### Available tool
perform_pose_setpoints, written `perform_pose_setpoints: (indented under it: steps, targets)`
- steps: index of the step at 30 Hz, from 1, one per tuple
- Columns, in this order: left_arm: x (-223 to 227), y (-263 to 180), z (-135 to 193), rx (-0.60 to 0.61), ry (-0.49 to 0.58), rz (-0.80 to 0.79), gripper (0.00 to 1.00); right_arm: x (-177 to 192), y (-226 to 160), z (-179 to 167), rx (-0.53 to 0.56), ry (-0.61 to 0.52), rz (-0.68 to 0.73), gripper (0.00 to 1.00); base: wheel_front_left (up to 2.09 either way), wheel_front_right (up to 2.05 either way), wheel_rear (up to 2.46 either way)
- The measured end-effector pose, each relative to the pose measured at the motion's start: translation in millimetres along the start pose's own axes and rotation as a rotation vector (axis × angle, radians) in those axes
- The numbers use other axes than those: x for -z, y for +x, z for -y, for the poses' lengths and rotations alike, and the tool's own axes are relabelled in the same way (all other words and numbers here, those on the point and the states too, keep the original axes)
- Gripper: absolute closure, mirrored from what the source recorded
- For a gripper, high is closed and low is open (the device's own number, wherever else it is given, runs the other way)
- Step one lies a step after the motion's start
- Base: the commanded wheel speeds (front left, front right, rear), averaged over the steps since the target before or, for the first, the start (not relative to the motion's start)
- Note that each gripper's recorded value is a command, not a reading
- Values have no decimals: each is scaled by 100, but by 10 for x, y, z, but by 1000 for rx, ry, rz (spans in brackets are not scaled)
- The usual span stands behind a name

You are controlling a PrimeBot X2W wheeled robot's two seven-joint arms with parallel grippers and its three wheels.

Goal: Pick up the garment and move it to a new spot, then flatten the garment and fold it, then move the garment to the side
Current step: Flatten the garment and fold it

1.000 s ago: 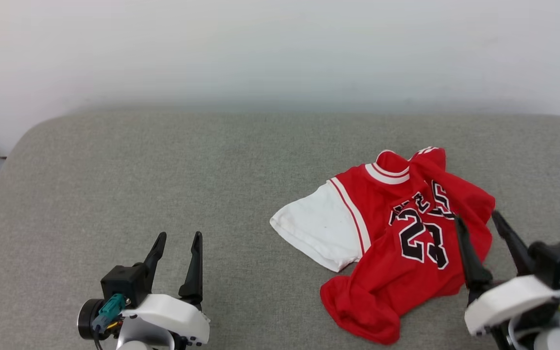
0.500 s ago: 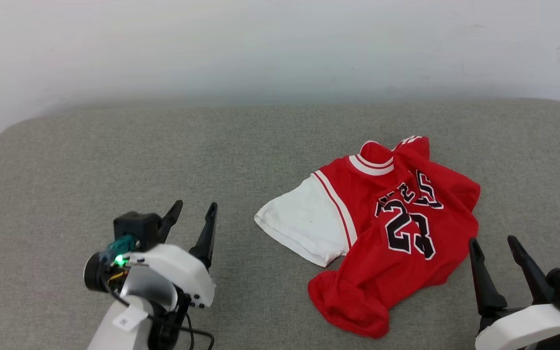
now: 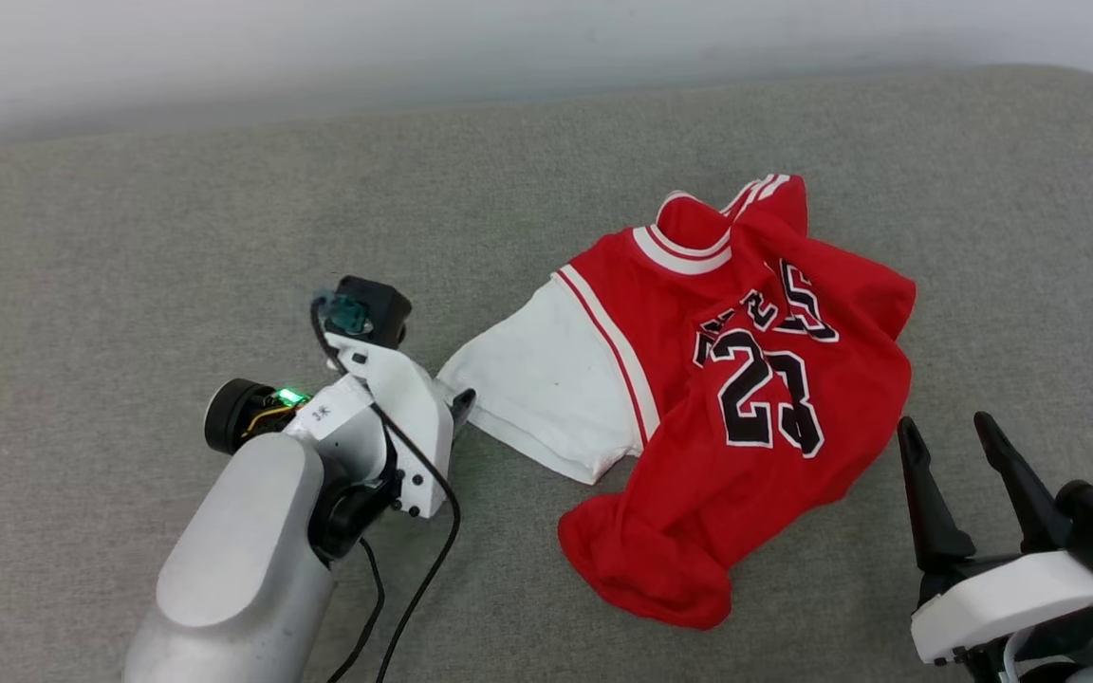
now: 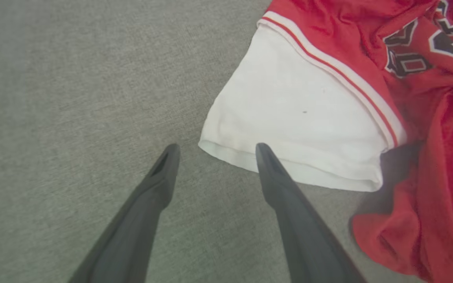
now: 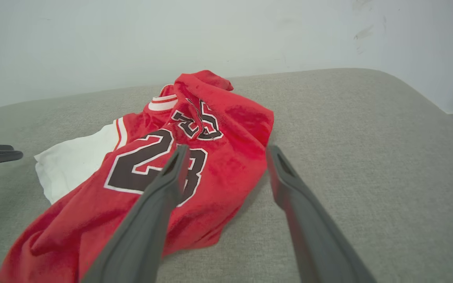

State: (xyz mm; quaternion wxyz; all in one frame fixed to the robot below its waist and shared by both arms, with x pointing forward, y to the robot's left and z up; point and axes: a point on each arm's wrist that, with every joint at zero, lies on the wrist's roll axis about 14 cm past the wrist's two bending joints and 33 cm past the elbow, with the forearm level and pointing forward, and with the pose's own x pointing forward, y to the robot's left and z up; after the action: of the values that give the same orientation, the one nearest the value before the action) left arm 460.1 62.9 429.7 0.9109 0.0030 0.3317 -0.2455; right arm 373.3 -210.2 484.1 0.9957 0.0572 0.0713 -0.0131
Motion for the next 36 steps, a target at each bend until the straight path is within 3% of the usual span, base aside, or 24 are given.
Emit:
perform_pose_setpoints:
  steps: [6, 13, 15, 24, 29, 36]
  targets:
    - [349, 284, 104, 62, 45, -217, 0, 131, 55, 100, 32, 18, -28, 0, 0, 0, 0]
    - [495, 428, 226, 108, 111, -321, 0, 244, 37, 196, 65, 42, -51, 0, 0, 0, 0]
    - [507, 434, 275, 122, 120, -330, 100, 242, 34, 207, 68, 44, -49, 0, 0, 0, 0]
    - [314, 274, 369, 143, 152, -145, 100, 164, -59, 272, 87, 56, -29, 0, 0, 0, 0]
    - [198, -46, 104, 47, 131, -25, 100, 125, -124, 239, 75, 68, -19, 0, 0, 0, 0]
    - [356, -632, -229, -98, 14, 43, 100, 56, -137, 140, 40, 75, -10, 0, 0, 0, 0]
